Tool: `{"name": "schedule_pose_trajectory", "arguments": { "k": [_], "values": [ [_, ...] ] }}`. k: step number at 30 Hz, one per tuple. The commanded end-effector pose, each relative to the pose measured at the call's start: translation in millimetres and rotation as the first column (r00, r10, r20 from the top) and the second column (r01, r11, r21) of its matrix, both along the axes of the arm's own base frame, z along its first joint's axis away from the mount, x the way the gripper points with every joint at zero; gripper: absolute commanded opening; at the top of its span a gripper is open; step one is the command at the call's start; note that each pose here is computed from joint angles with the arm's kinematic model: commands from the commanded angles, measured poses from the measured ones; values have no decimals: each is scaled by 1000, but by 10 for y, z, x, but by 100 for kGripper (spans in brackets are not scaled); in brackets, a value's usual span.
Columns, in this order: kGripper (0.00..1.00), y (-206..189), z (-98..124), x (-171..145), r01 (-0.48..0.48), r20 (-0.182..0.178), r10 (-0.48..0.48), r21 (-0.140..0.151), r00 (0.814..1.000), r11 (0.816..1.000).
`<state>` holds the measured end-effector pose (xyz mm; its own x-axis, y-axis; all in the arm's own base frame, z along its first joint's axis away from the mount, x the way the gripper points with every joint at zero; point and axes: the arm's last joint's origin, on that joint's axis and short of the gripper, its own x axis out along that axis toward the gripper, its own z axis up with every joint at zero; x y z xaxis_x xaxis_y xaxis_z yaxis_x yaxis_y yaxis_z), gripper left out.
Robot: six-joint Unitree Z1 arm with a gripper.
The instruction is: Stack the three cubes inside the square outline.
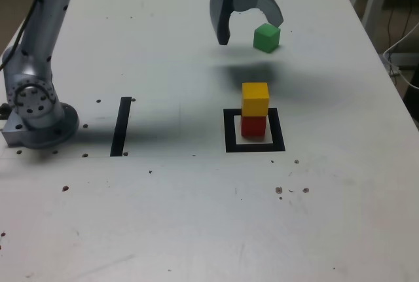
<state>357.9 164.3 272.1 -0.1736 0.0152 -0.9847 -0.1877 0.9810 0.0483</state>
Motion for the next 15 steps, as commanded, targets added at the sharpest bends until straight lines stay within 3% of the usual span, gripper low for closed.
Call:
{"name": "schedule_pose_trajectory", "arguments": {
  "k": [1,9,15],
  "values": [
    [99,95,-48,43,-21,-1,21,-1,1000,1000],
    [99,296,-97,170,-159,27,159,14,987,987],
    [99,495,-218,233,-243,30,243,-3,969,970]
  ]
}}
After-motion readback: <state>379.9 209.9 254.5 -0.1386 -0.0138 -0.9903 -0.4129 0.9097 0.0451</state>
